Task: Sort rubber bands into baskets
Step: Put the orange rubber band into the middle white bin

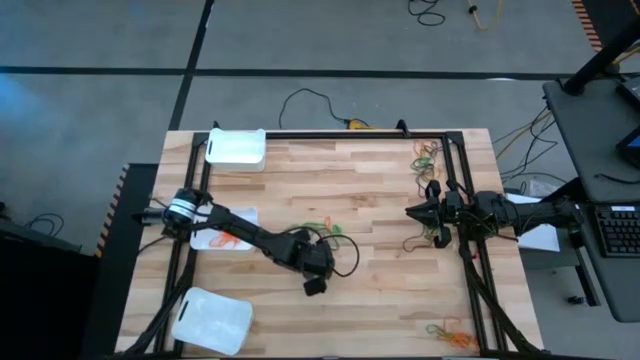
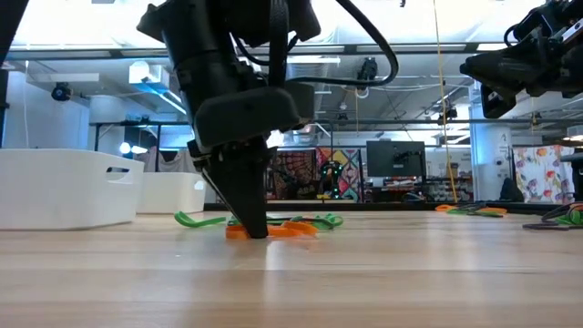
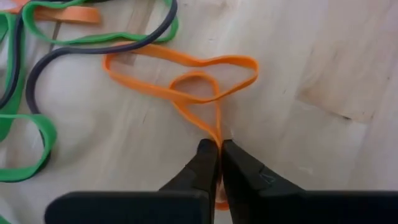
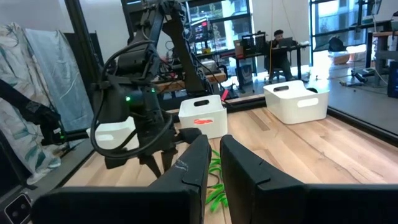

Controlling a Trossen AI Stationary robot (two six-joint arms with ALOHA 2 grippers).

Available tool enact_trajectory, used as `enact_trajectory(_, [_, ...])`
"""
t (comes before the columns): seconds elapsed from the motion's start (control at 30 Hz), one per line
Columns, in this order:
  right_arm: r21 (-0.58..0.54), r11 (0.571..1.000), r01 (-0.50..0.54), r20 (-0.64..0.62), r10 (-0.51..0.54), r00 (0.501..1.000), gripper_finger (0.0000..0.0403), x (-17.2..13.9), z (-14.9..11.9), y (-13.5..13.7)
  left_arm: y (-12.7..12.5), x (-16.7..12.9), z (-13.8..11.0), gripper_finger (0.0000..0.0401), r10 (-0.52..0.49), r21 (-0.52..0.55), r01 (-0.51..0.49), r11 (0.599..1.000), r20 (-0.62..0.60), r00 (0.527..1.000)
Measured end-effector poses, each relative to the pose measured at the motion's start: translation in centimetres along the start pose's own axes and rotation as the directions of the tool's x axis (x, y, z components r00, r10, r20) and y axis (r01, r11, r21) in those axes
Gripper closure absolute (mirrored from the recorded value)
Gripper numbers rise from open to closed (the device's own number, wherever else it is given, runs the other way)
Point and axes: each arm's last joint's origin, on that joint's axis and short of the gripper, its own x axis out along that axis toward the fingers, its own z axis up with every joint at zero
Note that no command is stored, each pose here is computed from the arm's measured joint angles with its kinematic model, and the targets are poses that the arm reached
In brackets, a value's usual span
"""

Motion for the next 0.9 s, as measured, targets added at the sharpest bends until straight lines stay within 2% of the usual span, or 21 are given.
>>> enact_trajectory(0.17, [0.0, 1.0, 0.0, 0.0, 0.0, 1.0, 0.0369, 0.0, 0.0, 0.0, 0.0, -1.7, 0.5, 0.0399, -0.037, 0.048, 0.037, 0.998, -0.005, 0.999])
enact_trajectory(0.27, [0.0, 1.0, 0.0, 0.0, 0.0, 1.0, 0.0369, 0.0, 0.0, 0.0, 0.6, -3.7, 0.1, 0.04, -0.018, 0.054, 0.023, 0.998, -0.094, 0.995])
enact_trajectory(0.37, [0.0, 1.0, 0.0, 0.0, 0.0, 1.0, 0.0369, 0.0, 0.0, 0.0, 0.6, -6.9, 0.7, 0.0401, -0.051, 0.065, 0.056, 0.996, -0.076, 0.996])
enact_trajectory(0.53, [0.0, 1.0, 0.0, 0.0, 0.0, 1.0, 0.0369, 0.0, 0.0, 0.0, 2.1, -11.4, 0.0, 0.0401, -0.073, 0.07, 0.082, 0.994, -0.118, 0.99])
enact_trajectory(0.67, [0.0, 1.0, 0.0, 0.001, 0.0, 1.0, 0.0369, 0.0, 0.0, 0.0, 4.5, -14.5, -1.5, 0.0401, -0.021, 0.008, 0.023, 1.0, -0.188, 0.982])
enact_trajectory(0.77, [0.0, 1.0, 0.0, 0.001, 0.0, 1.0, 0.0369, 0.0, 0.0, 0.0, 6.9, -15.5, -3.0, 0.0401, 0.036, -0.079, -0.058, 0.995, -0.259, 0.965])
enact_trajectory(0.9, [0.0, 1.0, 0.0, 0.001, 0.0, 1.0, 0.0369, 0.0, 0.0, 0.0, 10.7, -16.7, -5.3, 0.0401, 0.086, -0.264, -0.175, 0.948, -0.316, 0.945])
